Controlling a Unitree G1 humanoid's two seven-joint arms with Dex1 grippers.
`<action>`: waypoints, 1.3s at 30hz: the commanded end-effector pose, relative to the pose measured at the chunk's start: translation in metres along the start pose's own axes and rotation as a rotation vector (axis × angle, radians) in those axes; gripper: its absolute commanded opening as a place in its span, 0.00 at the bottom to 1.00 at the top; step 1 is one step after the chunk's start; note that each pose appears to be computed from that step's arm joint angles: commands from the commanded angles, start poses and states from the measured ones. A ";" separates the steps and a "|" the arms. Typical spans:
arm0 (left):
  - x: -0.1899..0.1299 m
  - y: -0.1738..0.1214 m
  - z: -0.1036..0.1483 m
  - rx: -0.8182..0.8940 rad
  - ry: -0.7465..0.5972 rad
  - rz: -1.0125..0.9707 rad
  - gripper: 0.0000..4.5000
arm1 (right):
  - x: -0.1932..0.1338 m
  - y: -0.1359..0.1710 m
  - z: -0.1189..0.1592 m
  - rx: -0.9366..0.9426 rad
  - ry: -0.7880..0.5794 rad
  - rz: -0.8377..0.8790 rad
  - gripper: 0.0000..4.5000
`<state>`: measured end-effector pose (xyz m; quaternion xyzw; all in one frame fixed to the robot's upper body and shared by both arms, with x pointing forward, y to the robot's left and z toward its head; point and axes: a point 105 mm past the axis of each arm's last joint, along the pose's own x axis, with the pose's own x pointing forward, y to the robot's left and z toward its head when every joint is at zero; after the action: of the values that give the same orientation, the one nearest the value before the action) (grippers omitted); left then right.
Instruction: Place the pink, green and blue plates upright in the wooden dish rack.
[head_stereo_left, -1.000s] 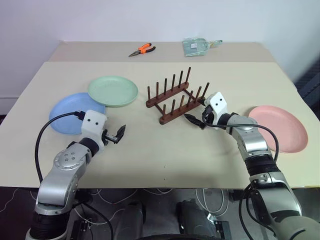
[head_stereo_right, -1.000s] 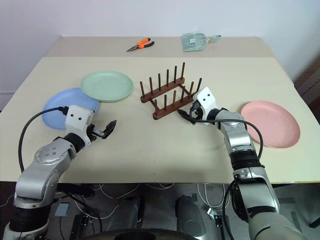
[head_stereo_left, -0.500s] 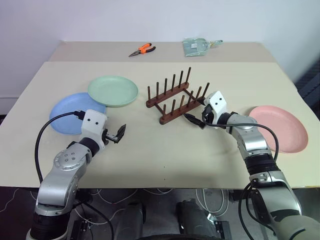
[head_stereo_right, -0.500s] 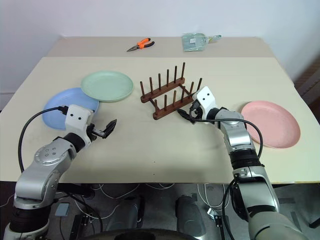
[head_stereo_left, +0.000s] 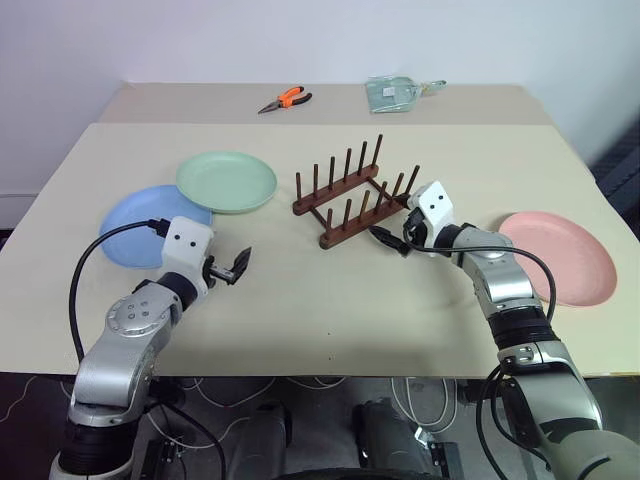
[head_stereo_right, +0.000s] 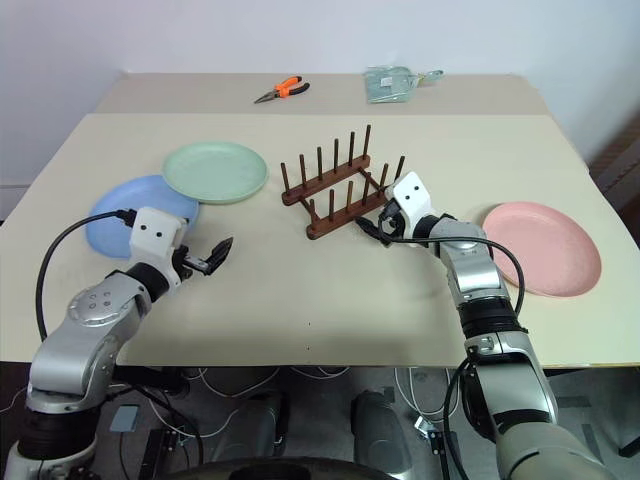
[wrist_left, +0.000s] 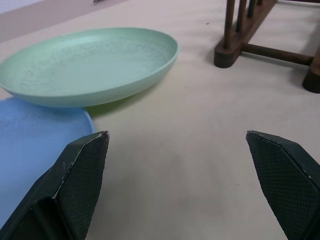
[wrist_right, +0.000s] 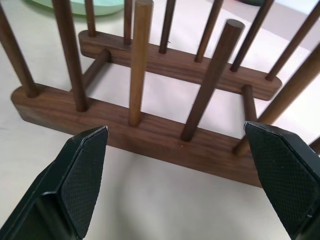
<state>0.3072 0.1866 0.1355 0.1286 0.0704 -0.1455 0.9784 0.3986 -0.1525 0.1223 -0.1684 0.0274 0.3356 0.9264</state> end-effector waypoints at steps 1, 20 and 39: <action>-0.001 0.004 0.012 0.023 -0.056 0.009 1.00 | 0.001 -0.010 0.020 -0.043 -0.060 -0.042 0.98; 0.032 -0.035 0.019 0.054 -0.051 -0.340 1.00 | -0.040 -0.019 0.009 0.012 -0.062 -0.163 0.98; 0.112 -0.132 -0.008 0.053 0.031 -0.700 1.00 | -0.072 0.026 0.010 -0.006 -0.013 -0.118 0.98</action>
<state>0.3714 0.0424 0.0856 0.1188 0.1094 -0.4731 0.8661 0.3274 -0.1764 0.1200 -0.1574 0.0411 0.2860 0.9443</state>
